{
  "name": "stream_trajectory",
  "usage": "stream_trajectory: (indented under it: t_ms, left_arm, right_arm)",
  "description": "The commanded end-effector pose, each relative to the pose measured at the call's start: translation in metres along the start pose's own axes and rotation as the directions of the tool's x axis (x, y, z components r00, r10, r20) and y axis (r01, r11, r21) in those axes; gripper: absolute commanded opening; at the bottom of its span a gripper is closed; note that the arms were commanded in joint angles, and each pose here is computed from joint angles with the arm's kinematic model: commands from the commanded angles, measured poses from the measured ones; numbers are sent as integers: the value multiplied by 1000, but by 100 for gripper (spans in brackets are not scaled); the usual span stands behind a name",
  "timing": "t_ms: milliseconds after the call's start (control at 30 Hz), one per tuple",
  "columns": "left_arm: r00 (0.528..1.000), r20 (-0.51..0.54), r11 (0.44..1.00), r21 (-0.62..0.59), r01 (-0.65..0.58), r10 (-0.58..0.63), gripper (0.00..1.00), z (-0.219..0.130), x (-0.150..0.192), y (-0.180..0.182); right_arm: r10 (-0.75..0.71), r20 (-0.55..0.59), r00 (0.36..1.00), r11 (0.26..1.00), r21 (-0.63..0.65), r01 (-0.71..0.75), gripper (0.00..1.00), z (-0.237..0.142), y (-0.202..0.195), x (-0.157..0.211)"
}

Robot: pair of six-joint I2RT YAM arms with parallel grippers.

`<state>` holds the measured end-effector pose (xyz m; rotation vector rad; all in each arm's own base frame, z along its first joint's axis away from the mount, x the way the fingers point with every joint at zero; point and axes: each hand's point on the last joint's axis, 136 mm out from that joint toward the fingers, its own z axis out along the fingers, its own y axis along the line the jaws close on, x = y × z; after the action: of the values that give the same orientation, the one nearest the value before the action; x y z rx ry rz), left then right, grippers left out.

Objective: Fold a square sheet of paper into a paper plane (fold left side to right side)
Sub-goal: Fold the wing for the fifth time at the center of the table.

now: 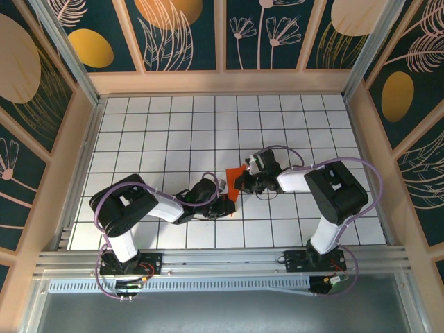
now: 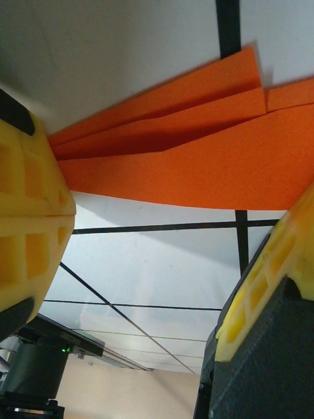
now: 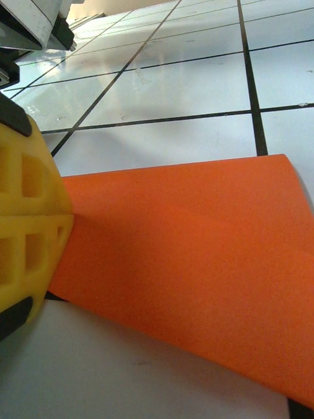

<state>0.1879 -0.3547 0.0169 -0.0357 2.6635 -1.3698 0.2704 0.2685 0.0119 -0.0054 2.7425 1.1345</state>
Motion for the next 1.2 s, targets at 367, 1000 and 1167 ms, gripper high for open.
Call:
stream_trajectory:
  t_ms: [367, 1000, 1167]
  left_arm:
    - [1000, -9, 990, -144, 6, -7, 0, -4, 11, 40]
    - [1000, -3, 988, -152, -11, 11, 0, -3, 8, 37]
    - [1000, -1, 988, -151, -16, 16, 0, -3, 7, 36]
  right_arm:
    - [-5, 2, 1000, 987, 163, 4, 0, -4, -28, 9]
    - [-98, 167, 981, 994, 63, 89, 0, -68, 11, -24]
    - [-100, 157, 982, 995, 19, 98, 0, -71, 7, -8]
